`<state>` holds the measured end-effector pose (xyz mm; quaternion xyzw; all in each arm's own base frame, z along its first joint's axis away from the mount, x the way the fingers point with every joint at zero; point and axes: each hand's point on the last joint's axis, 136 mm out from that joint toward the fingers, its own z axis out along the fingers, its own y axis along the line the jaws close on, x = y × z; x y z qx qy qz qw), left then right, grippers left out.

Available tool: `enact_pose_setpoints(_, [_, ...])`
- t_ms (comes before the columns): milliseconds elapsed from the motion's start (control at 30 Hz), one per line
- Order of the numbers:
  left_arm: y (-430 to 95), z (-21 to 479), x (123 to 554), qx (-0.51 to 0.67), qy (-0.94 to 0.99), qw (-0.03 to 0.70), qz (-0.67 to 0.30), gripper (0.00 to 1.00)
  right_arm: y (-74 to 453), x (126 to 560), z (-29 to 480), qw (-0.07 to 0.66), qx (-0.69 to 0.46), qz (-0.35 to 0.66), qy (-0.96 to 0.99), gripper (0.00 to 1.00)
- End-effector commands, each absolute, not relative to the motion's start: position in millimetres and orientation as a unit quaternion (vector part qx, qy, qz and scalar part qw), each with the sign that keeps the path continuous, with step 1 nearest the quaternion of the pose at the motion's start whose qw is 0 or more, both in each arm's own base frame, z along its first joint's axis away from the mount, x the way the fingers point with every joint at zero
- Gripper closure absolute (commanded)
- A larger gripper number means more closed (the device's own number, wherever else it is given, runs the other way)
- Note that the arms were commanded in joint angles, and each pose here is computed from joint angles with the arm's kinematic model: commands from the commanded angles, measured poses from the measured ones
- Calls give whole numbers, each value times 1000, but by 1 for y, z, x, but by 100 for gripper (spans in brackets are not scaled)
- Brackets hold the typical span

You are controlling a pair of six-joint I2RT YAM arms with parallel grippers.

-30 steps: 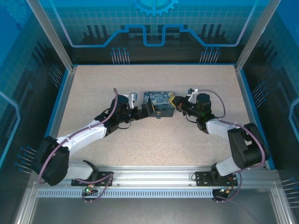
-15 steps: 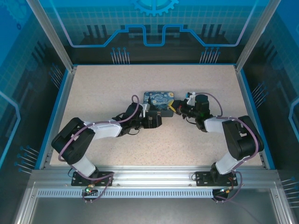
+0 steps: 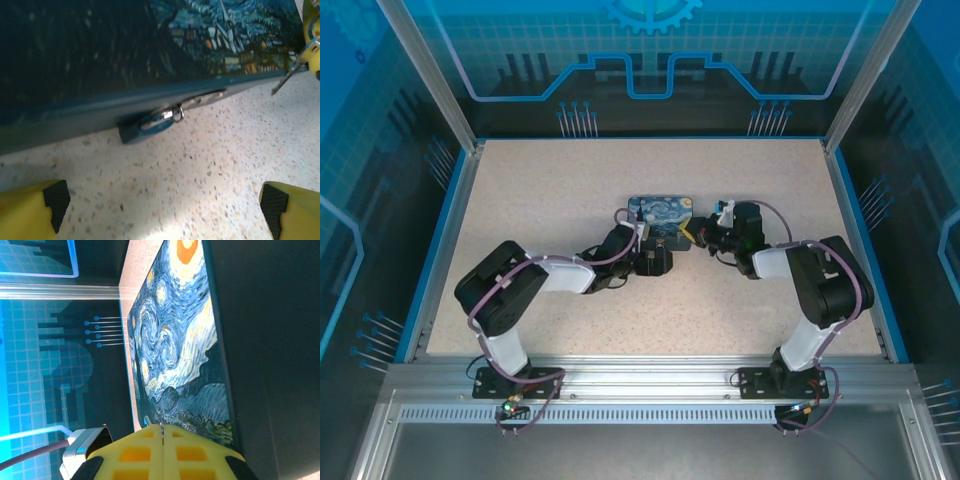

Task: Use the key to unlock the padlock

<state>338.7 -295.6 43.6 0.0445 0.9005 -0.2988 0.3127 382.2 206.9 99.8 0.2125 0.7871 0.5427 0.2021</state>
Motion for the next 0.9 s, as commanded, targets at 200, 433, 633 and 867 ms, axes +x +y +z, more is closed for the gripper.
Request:
enact_pose_setpoints(200, [-308, 42, 368, 92, 889, 376, -246, 1, 200, 399, 102, 229, 218, 530, 787, 100])
enact_pose_setpoints(433, [-321, 35, 375, 97, 886, 372, -261, 1, 198, 401, 99, 229, 222, 518, 794, 100])
enact_pose_setpoints(633, [-337, 35, 379, 90, 878, 364, -298, 1, 197, 403, 98, 228, 222, 513, 797, 100])
enact_pose_setpoints(867, [-359, 48, 383, 73, 861, 353, -360, 1, 191, 408, 98, 231, 228, 508, 798, 100])
